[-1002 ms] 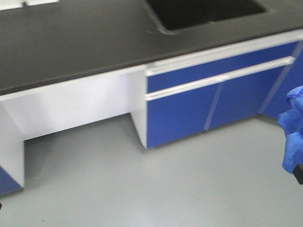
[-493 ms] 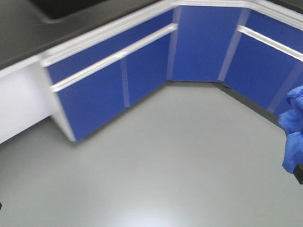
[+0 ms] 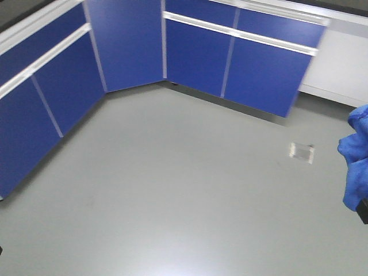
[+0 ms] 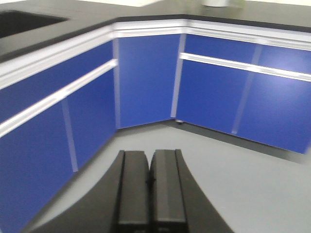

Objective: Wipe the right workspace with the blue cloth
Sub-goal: 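Drive the base to the other counter holding the cloth in the right gripper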

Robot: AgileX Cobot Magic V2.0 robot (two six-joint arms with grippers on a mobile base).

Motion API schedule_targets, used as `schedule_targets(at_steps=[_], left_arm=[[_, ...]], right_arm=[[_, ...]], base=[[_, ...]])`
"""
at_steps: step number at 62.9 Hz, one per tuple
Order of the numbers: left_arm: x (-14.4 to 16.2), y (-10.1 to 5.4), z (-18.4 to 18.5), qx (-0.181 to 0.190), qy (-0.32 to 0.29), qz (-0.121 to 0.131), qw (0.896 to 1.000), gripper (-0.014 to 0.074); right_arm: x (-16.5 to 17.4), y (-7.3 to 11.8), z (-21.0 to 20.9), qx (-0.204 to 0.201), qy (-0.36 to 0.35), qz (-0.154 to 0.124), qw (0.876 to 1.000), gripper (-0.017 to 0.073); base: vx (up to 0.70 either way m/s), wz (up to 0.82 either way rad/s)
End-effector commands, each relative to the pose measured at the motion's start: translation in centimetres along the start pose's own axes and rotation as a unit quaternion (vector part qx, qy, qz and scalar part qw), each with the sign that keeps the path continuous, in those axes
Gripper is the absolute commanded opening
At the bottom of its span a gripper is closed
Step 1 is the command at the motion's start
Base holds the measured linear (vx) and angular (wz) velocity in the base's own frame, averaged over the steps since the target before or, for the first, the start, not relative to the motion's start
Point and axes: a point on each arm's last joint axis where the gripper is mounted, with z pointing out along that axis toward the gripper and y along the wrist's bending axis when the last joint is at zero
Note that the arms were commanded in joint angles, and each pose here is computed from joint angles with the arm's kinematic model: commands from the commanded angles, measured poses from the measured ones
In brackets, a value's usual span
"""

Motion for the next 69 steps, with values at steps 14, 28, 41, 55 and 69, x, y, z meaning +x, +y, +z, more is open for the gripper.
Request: schedule_targets(at_steps=[14,28,41,55,69], left_arm=[[0.22,-0.12,0.15,0.009,-0.031,-0.003,0.999,-0.0006],[0.22,-0.12,0.15,0.009,-0.031,-0.003,0.999,-0.0006],[0.22,-0.12,0.15,0.009,-0.031,-0.003,0.999,-0.0006],[0.22,-0.12,0.15,0.009,-0.031,-0.003,0.999,-0.0006],[0.22,-0.12,0.15,0.009,-0.031,-0.003,0.999,-0.0006]], right_arm=[[-1.54,-0.39,-0.14,0.021,-0.043,0.001,0.999,-0.0004],[-1.54,-0.38,-0.14,0.021,-0.043,0.001,0.999,-0.0004],[-1.54,-0.38,-0.14,0.021,-0.043,0.001,0.999,-0.0004],[-1.54,-0.38,-0.14,0.021,-0.043,0.001,0.999,-0.0004],[-1.54,-0.38,-0.14,0.021,-0.043,0.001,0.999,-0.0004]], base=[[-0.15,-0.59],[-0.13,-0.58],[-0.07,-0.57],[0.02,-0.45],[0.12,-0.43]])
